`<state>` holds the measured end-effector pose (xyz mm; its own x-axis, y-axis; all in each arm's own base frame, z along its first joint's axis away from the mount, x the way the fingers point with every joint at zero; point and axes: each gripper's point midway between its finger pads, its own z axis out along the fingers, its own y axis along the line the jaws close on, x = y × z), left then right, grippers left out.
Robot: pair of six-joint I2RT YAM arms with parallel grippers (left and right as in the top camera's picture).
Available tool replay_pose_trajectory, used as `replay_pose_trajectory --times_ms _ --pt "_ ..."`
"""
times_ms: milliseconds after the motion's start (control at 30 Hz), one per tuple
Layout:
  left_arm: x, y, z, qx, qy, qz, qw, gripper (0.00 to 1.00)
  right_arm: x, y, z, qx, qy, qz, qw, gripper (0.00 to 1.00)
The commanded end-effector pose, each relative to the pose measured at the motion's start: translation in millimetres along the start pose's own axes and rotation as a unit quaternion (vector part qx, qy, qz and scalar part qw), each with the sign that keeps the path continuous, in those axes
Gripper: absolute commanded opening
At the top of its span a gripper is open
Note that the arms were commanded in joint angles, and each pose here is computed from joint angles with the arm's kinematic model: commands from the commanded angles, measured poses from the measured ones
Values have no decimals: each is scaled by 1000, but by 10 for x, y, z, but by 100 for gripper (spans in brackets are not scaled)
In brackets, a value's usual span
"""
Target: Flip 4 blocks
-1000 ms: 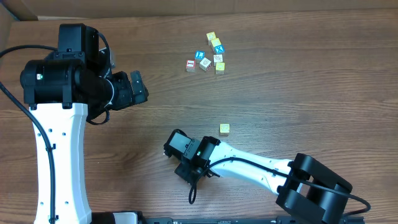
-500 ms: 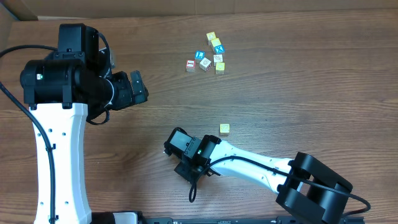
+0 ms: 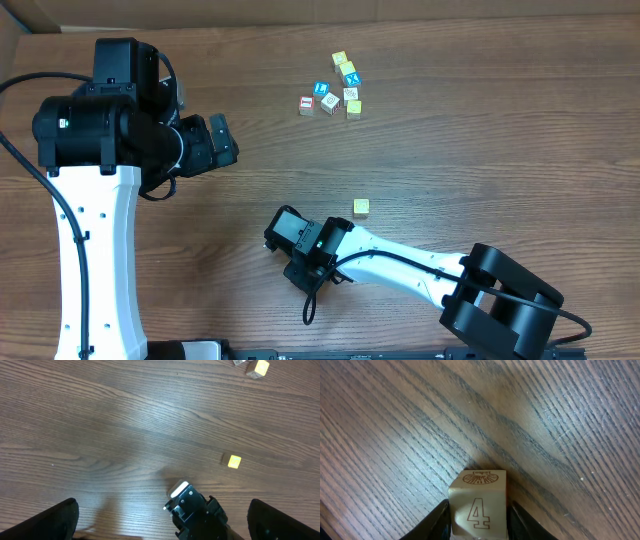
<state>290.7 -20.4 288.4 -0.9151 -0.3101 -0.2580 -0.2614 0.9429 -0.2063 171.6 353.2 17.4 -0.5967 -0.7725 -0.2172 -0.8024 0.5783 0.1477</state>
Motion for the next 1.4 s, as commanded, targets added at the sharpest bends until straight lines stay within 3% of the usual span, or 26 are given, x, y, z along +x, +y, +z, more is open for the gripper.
replay_pose_trajectory --times_ms 0,367,533,700,900,1367 --pt "-19 19 0 -3 -3 -9 1000 100 28 -17 40 0 5 4 1000 36" --pt "-19 19 0 -3 -3 -9 1000 100 -412 -321 -187 94 -70 75 990 36" --pt "-19 19 0 -3 -3 -9 1000 100 -566 -619 -304 137 -110 150 973 36" --pt "-19 19 0 -3 -3 -9 1000 100 -543 -934 -379 129 -111 243 955 31" --pt "-19 19 0 -3 -3 -9 1000 100 -659 -1134 -750 69 -127 291 946 29" --pt "-19 19 0 -3 -3 -9 1000 100 -55 -2061 -1055 81 -77 446 888 29"
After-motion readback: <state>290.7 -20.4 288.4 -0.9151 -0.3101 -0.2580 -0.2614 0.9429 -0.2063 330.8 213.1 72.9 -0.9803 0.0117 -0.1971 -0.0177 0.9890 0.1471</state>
